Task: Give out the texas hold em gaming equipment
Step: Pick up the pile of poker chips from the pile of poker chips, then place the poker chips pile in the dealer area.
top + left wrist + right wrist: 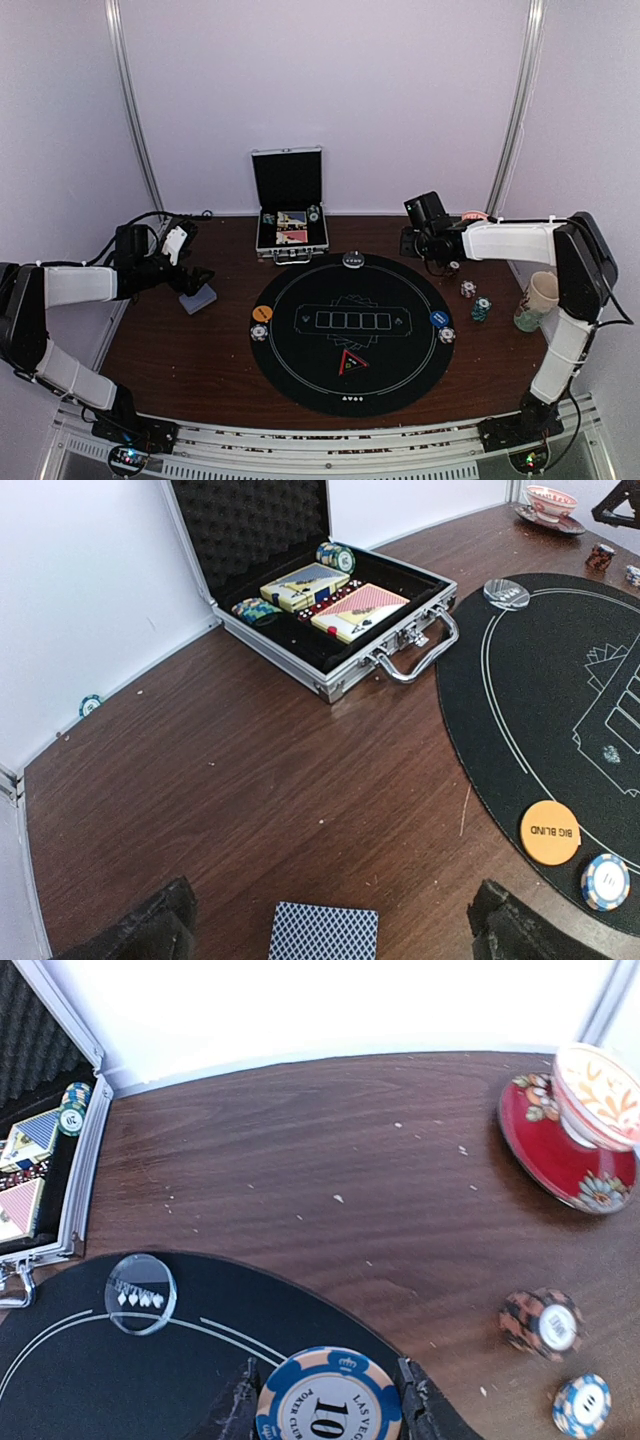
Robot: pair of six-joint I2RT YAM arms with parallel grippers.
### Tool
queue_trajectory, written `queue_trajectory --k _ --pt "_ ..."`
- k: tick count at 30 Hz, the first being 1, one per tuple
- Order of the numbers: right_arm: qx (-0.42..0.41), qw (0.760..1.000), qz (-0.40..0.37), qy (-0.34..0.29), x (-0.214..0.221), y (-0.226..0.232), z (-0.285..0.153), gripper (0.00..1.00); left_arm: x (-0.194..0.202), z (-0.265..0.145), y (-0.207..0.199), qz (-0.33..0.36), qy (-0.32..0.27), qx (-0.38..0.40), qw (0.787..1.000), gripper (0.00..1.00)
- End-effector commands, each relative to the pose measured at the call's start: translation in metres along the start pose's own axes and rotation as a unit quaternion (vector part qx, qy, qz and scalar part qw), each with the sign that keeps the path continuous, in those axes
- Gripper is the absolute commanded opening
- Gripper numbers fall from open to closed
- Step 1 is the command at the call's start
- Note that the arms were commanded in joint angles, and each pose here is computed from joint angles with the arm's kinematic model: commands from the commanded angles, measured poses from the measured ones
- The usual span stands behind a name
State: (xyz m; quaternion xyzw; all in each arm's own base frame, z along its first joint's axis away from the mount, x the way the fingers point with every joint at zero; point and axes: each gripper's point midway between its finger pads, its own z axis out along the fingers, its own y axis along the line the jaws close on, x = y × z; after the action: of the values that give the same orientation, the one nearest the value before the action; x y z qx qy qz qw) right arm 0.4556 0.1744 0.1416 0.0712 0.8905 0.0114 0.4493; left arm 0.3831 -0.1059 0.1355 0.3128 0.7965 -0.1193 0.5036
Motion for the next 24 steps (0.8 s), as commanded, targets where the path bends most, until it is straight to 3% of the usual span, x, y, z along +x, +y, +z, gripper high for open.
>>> queue_trajectory --k 1,13,24 --pt "-0.005 0.999 -0.033 0.016 0.001 0.022 0.026 0.37 -0.004 0.002 0.005 0.003 -0.013 -0.008 1.000 0.98" --pt "-0.026 0.995 -0.077 0.057 0.021 0.068 0.094 0.39 -0.003 0.003 0.005 0.003 -0.012 -0.007 1.000 0.98" --pt "-0.057 0.993 -0.080 0.063 0.030 0.089 0.107 0.39 -0.002 0.004 0.005 0.002 -0.011 -0.007 1.000 0.98"
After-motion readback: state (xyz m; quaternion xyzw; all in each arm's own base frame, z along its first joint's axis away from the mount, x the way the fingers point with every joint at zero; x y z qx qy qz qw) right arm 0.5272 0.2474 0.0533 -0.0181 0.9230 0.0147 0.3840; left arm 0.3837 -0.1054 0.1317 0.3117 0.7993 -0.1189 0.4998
